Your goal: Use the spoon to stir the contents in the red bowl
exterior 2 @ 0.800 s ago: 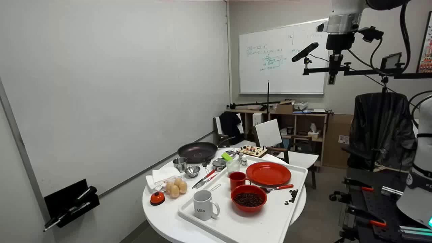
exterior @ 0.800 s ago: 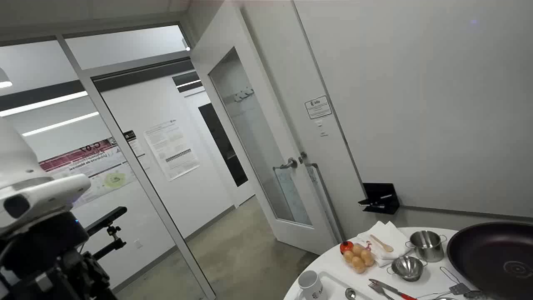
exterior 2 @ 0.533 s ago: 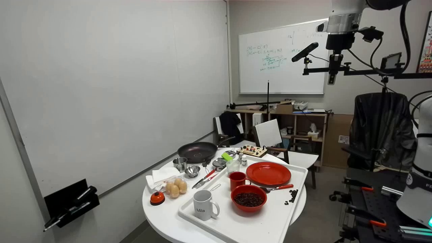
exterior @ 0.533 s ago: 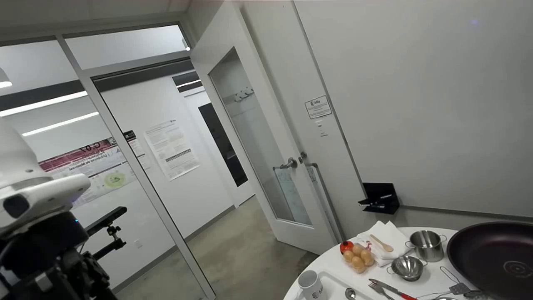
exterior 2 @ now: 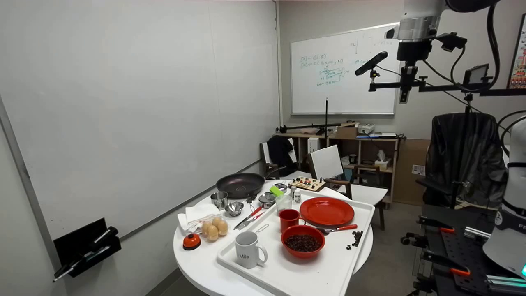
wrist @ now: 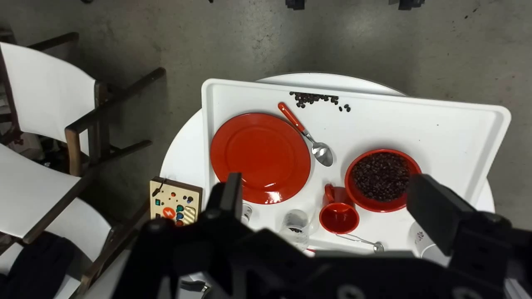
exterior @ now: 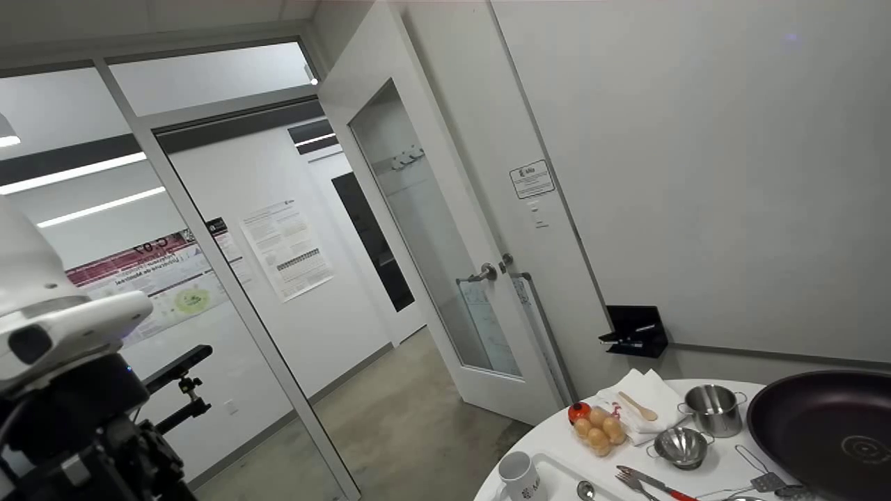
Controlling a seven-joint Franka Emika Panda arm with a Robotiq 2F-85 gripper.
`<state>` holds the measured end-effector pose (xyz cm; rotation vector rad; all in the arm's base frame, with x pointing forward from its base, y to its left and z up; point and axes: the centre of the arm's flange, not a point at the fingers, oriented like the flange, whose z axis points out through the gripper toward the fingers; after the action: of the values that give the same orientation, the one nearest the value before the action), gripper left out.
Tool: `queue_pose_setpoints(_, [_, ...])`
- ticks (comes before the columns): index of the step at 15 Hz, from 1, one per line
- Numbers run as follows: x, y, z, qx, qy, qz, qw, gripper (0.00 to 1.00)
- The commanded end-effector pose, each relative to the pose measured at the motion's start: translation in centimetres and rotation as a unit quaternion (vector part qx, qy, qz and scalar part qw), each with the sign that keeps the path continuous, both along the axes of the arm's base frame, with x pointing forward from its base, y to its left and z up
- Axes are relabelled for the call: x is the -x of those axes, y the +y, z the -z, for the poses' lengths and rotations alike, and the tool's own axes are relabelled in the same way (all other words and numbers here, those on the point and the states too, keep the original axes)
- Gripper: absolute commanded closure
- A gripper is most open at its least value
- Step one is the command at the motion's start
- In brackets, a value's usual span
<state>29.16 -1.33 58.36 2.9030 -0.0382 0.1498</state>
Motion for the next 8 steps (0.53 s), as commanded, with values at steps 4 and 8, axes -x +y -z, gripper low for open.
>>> queue_pose_setpoints(4, [-3.2,0.5,1.1,-0.007,0.000,-0.038,0.9993,0.00])
queue_pose_setpoints(8, [-6.3,2.0,2.9,-0.008,0.016,-0.098,0.9950,0.00])
